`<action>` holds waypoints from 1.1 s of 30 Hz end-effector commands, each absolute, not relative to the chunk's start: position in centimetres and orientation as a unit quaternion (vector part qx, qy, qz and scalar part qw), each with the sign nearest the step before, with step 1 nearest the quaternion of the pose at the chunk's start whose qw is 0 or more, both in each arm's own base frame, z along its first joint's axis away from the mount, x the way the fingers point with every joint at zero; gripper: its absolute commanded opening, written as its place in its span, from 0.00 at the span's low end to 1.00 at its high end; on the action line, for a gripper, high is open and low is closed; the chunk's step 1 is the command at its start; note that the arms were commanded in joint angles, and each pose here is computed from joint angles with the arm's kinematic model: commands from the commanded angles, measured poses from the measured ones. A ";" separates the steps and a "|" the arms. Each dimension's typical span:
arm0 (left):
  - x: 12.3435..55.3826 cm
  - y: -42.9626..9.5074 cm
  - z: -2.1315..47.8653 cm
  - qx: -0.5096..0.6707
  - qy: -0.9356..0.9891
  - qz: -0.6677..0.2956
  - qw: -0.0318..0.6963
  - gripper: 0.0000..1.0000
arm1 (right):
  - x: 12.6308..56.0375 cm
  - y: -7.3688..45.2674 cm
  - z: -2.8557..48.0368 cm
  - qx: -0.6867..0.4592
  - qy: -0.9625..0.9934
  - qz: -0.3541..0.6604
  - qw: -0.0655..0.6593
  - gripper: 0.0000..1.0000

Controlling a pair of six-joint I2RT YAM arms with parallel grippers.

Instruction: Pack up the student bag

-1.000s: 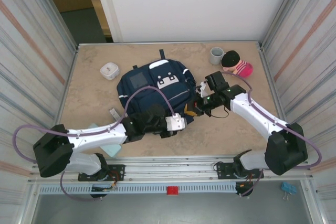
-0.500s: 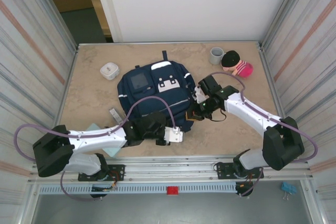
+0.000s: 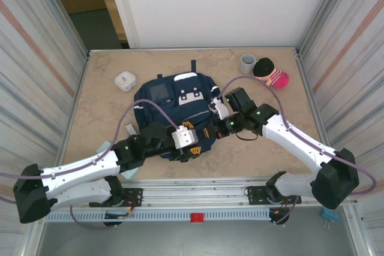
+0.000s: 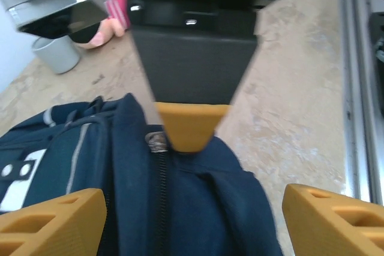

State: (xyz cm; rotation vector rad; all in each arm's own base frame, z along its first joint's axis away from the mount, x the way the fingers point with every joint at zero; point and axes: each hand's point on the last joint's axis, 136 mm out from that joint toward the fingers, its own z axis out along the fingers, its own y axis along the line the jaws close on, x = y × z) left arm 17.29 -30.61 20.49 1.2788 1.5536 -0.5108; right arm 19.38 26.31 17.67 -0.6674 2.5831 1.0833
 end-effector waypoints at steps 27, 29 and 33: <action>16.0 -26.5 24.2 0.578 0.578 -0.299 0.492 0.00 | 31.6 15.6 12.8 -0.006 0.918 0.305 0.252 0.00; 15.4 -26.5 25.2 0.581 0.565 -0.310 0.496 0.00 | 33.4 15.1 12.2 0.010 0.917 0.296 0.266 0.00; 15.0 -26.5 25.4 0.588 0.562 -0.316 0.488 0.00 | 36.3 15.6 12.2 0.016 0.906 0.311 0.286 0.00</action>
